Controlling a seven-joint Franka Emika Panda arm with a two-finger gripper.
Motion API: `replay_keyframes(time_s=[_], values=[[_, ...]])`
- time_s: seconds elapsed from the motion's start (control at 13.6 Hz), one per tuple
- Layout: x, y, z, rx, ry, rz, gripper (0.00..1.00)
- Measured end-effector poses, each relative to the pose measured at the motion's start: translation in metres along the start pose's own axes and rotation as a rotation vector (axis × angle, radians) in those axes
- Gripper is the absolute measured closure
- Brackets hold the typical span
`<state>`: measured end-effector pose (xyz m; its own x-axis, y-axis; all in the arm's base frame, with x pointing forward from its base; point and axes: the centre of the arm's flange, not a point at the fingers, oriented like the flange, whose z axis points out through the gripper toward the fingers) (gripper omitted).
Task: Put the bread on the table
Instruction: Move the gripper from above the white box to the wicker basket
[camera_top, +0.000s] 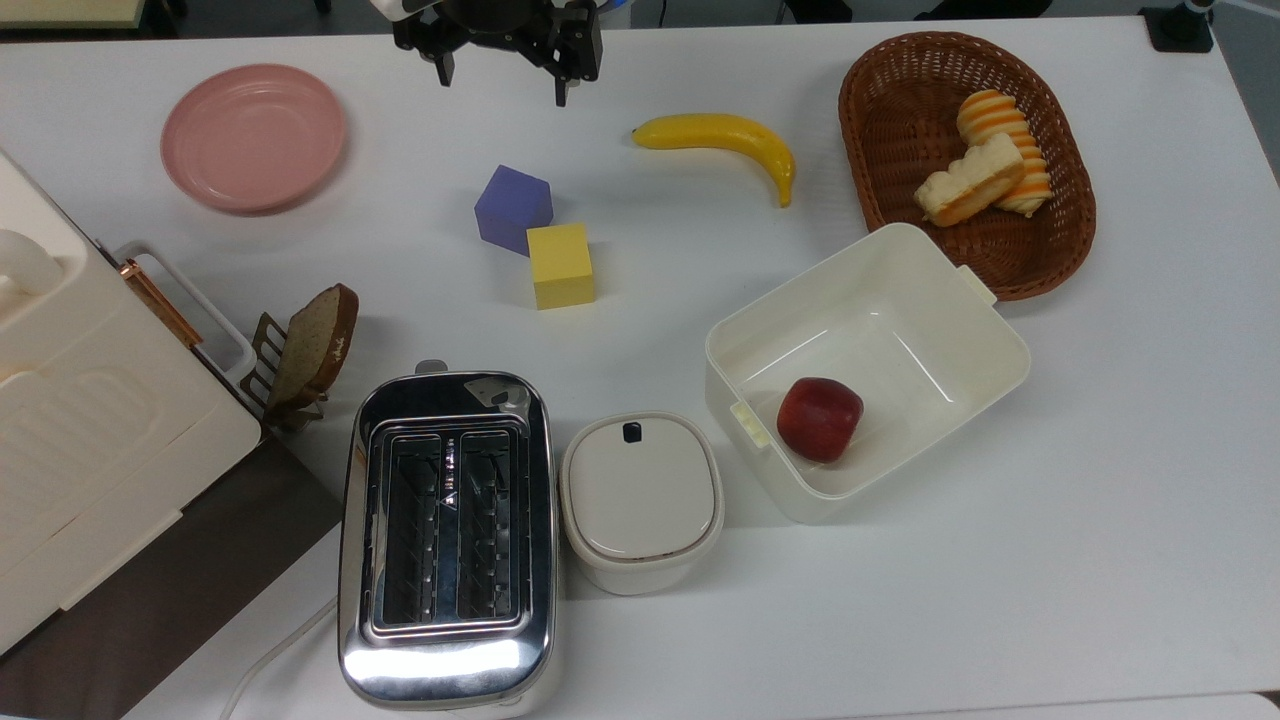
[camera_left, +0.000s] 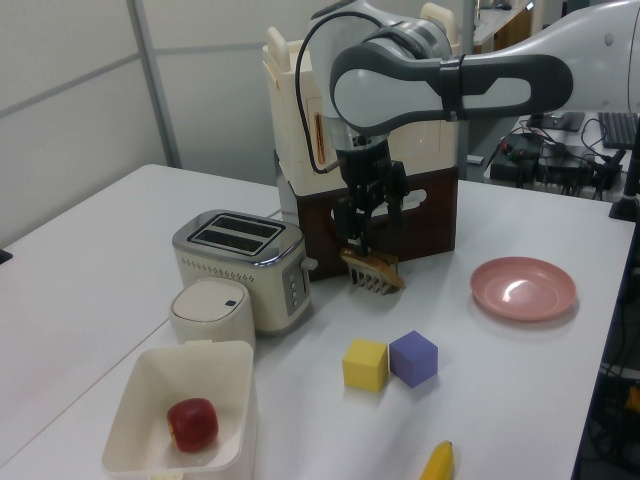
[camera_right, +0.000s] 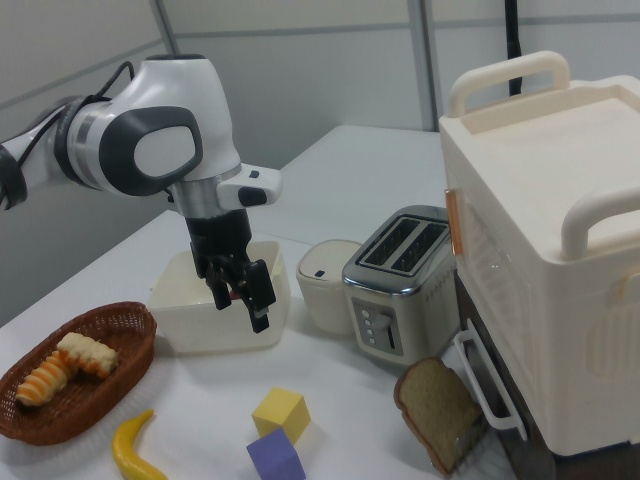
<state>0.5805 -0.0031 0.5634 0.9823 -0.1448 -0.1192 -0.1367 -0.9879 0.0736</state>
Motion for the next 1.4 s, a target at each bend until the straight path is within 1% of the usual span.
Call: replay_keyframes(time_s=[0.37, 0.51, 0.66, 0.73, 0.88, 0.95, 1.03, 1.1, 1.17, 1.32, 1.4], values=[[0.002, -0.003, 0.004, 0.002, -0.007, -0.009, 0.00], [0.001, -0.012, 0.004, 0.002, -0.009, -0.025, 0.00], [-0.004, -0.039, 0.003, 0.013, -0.009, -0.069, 0.00], [-0.010, -0.067, 0.003, 0.015, -0.010, -0.089, 0.00], [-0.024, -0.117, 0.007, 0.004, -0.016, -0.075, 0.00], [-0.033, -0.147, 0.010, -0.005, -0.020, -0.077, 0.00], [-0.049, -0.189, 0.017, -0.021, -0.027, -0.092, 0.00], [-0.057, -0.211, 0.022, -0.022, -0.032, -0.087, 0.00], [-0.070, -0.245, 0.028, -0.009, -0.028, -0.049, 0.00], [-0.082, -0.282, 0.038, 0.008, -0.019, 0.061, 0.00], [-0.089, -0.302, 0.046, 0.007, -0.020, 0.125, 0.00]])
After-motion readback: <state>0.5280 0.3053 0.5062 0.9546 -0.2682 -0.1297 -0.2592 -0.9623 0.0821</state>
